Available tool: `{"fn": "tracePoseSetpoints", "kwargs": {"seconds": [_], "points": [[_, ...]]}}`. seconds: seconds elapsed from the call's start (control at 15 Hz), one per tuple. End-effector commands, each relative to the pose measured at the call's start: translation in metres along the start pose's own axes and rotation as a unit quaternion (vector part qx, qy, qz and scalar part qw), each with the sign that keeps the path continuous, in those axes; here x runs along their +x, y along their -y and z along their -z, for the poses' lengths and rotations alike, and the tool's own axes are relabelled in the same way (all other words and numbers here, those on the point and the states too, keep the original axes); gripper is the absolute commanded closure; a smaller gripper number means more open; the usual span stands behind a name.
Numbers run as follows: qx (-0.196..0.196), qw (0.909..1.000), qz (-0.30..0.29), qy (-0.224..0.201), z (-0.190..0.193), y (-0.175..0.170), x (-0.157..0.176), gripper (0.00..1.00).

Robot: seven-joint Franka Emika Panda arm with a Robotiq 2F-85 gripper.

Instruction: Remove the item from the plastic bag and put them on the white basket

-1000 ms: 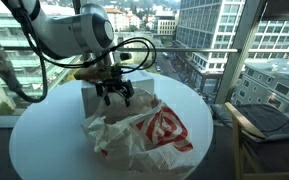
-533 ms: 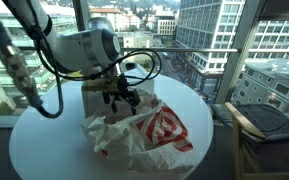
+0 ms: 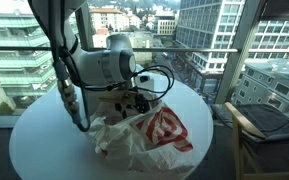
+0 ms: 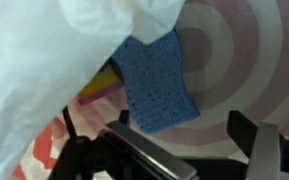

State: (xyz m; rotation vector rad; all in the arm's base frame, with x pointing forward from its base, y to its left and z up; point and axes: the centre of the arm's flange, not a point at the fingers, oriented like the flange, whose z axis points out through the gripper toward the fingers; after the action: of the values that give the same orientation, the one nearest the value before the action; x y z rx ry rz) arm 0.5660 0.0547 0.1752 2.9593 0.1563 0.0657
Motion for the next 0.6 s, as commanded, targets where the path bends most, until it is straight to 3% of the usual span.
{"fn": "tracePoseSetpoints", "kwargs": {"seconds": [0.0, 0.47, 0.53], "points": [[0.011, 0.9999, 0.009, -0.002, -0.019, -0.010, 0.009, 0.00], [0.015, 0.9993, 0.030, 0.015, -0.054, -0.020, 0.020, 0.00], [0.017, 0.9991, 0.035, 0.013, -0.056, -0.020, 0.021, 0.25]]}}
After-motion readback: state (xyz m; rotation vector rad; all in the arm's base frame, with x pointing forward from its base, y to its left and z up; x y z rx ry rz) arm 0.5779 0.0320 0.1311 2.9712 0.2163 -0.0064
